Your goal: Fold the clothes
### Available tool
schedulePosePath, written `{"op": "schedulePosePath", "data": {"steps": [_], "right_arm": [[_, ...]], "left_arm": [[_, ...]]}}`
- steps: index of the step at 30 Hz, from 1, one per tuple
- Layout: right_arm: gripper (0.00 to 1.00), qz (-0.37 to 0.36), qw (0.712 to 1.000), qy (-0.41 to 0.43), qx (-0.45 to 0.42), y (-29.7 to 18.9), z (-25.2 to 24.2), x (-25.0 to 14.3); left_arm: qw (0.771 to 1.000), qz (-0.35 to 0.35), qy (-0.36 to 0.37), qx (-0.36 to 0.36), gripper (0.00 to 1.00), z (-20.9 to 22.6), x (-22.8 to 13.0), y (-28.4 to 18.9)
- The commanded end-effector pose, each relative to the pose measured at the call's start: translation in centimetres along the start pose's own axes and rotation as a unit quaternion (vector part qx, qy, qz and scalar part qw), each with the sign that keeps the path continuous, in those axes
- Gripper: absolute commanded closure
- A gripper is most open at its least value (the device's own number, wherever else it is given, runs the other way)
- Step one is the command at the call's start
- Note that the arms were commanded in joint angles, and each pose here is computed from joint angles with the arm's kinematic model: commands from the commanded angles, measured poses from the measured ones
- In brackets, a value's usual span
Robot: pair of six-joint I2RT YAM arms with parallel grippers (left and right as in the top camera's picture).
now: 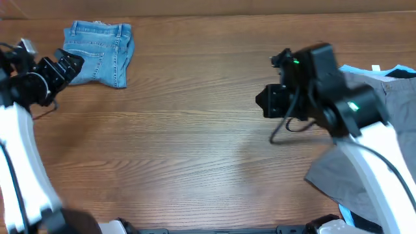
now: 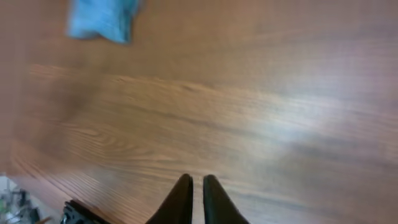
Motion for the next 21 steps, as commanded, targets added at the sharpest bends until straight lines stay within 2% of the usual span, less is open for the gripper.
{"op": "schedulePosePath", "data": {"steps": [1, 3, 5, 8, 9, 10, 11, 15, 21], "right_arm": [[0.89, -0.073, 0.997, -0.027, -0.007, -4.5, 1.2, -0.1], [0.87, -0.117, 0.992, -0.035, -0.029, -7.3, 1.3, -0.6], [0.78, -0.162, 0.984, -0.039, -0.063, -10.1, 1.2, -1.3], [0.58, -0.229, 0.964, -0.035, -0.133, -14.2, 0.4, -2.6], [0.44, -0.248, 0.957, -0.032, -0.149, -15.3, 0.2, -3.0], [0.25, -0.265, 0.951, -0.031, -0.158, -16.4, 0.2, -3.5], [0.0, -0.282, 0.945, -0.031, -0.161, -17.4, 0.3, -4.1], [0.0, -0.309, 0.938, -0.035, -0.155, -19.3, 0.7, -5.5], [0.0, -0.277, 0.947, -0.031, -0.162, -18.8, 0.3, -7.0]], "left_arm": [[0.993, -0.043, 0.109, 0.01, 0.0, -3.2, -2.4, -5.0], [0.988, -0.058, 0.136, 0.035, 0.0, -4.1, -4.6, -7.8], [0.983, -0.075, 0.152, 0.067, 0.0, -4.3, -6.7, -10.2], [0.975, -0.099, 0.165, 0.112, 0.0, -3.9, -9.1, -13.1], [0.973, -0.106, 0.165, 0.123, 0.0, -3.7, -9.8, -14.0], [0.972, -0.112, 0.163, 0.128, 0.0, -3.5, -10.4, -14.8], [0.971, -0.117, 0.162, 0.13, 0.0, -3.4, -10.9, -15.4], [0.971, -0.119, 0.163, 0.128, 0.0, -3.1, -12.1, -16.6], [0.972, -0.109, 0.16, 0.134, 0.0, -2.8, -12.5, -16.6]]}}
Point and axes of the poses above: each gripper's point midway between its finger pads, its own y axis out along the fingers, its own z axis along the line the jaws close on, x = y × z, the point moved 6 cm from there along -y, back along the fingers, and after that the axes turned 11 degrees about -y, right-handed, at the moved point
